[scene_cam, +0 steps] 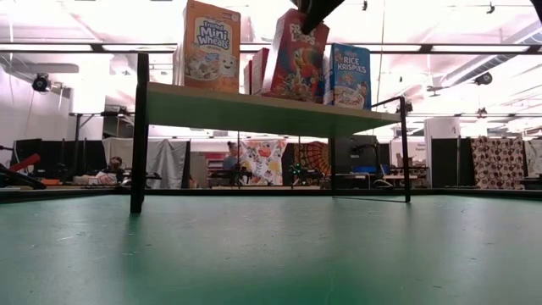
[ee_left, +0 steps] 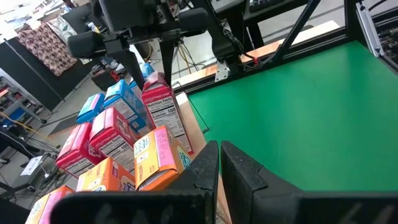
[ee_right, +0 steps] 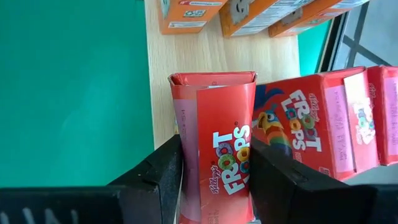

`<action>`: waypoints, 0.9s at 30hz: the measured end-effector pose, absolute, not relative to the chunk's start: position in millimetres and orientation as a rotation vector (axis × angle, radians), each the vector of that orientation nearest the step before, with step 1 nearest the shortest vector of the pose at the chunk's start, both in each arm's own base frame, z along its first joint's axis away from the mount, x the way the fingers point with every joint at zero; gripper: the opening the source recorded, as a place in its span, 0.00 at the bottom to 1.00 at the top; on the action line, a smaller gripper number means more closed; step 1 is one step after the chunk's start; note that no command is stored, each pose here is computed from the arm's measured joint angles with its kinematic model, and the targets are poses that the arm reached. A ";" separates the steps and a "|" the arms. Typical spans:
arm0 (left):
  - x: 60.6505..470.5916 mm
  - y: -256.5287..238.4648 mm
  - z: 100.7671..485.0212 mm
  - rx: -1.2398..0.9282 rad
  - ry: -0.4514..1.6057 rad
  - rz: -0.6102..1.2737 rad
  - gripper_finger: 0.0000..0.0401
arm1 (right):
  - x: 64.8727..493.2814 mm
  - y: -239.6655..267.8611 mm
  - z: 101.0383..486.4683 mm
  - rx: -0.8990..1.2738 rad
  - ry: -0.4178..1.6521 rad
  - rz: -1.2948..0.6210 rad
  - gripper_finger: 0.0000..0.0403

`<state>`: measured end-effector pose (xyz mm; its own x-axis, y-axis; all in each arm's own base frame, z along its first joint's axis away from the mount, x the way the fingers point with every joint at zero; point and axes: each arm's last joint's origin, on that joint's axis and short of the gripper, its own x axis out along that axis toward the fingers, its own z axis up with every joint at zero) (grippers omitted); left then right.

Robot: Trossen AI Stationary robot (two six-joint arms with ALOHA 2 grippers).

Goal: Stack cereal on shelf
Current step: Put the red cereal box on the shelf aligned with other red cereal boxes

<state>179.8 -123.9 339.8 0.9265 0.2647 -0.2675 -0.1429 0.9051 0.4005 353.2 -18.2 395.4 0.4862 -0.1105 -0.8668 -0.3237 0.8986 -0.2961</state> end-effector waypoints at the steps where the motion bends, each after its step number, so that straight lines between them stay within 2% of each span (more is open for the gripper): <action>1: 179.8 -123.9 339.8 0.385 0.324 0.214 0.00 | 353.2 -18.3 395.1 -0.456 1.067 0.135 0.37; 7: 179.9 -123.9 340.0 0.383 0.321 0.215 0.00 | 354.0 -19.6 391.4 -0.456 1.081 0.112 0.37; 18: 179.9 -124.0 339.9 0.383 0.321 0.214 0.00 | 357.0 -19.8 392.5 -0.465 1.048 0.109 0.53; 27: 179.9 -123.9 339.9 0.383 0.322 0.214 0.00 | 356.3 -19.5 399.3 -0.493 1.021 0.116 0.61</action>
